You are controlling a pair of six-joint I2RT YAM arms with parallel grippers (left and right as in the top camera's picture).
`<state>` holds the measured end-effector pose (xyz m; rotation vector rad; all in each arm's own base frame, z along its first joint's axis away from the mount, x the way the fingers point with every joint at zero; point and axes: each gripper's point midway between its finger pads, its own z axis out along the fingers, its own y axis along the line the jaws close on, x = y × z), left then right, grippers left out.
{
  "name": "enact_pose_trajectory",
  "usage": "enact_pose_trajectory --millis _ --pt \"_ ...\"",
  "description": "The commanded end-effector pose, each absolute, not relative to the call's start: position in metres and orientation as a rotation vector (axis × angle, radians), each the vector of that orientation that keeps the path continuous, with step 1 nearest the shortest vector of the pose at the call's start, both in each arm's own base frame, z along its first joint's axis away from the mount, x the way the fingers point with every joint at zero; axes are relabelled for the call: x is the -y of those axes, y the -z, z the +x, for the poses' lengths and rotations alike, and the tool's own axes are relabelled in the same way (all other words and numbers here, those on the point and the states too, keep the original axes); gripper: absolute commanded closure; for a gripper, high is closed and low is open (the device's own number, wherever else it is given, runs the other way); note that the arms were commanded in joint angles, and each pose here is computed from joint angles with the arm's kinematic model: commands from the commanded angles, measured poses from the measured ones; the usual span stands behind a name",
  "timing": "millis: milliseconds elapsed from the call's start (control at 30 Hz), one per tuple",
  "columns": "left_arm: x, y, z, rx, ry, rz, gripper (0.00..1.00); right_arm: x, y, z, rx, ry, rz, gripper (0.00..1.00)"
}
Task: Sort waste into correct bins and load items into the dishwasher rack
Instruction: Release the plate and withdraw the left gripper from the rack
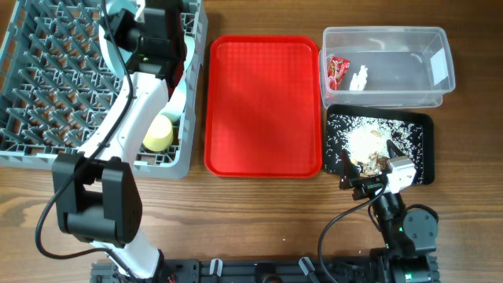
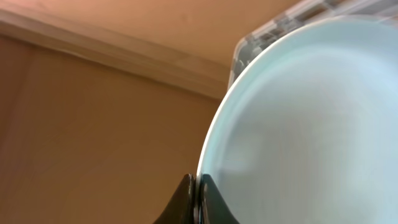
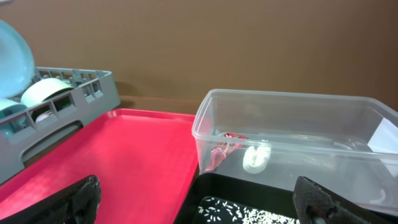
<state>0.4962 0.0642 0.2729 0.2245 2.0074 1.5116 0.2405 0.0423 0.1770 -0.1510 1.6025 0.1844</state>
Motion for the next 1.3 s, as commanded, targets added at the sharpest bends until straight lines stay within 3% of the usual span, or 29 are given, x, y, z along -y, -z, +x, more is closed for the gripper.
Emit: enact_pose_trajectory --millis 0,133,467,800,900,933,1033,1267 --pt "-0.079 -0.308 0.496 -1.935 -1.582 0.225 0.96 -0.042 -0.176 0.240 -1.595 -0.176 -0.165 0.00" --pt "-0.080 -0.319 0.493 -1.918 -1.588 0.221 0.96 -0.042 -0.176 0.240 -1.595 -0.176 -0.165 0.00" --pt "-0.081 -0.268 0.480 -2.088 -1.481 0.220 0.96 -0.043 -0.176 0.240 -1.596 -0.176 -0.164 0.00" --pt "-0.079 -0.262 0.479 -2.101 -1.464 0.224 0.95 -0.042 -0.176 0.240 -1.595 -0.176 -0.164 0.00" --pt "-0.074 -0.264 0.479 -2.094 -1.461 0.229 0.74 -0.042 -0.176 0.240 -1.595 -0.176 -0.165 0.00" --pt "-0.069 -0.267 0.479 -2.084 -1.452 0.232 0.61 -0.042 -0.176 0.240 -1.595 -0.176 -0.165 0.00" --pt "-0.053 -0.283 0.480 -2.028 -1.406 0.210 0.46 -0.042 -0.176 0.240 -1.595 -0.176 -0.165 0.00" --pt "-0.005 -0.325 0.468 -1.915 -1.299 0.210 0.34 -0.042 -0.176 0.240 -1.595 -0.176 -0.165 0.00"
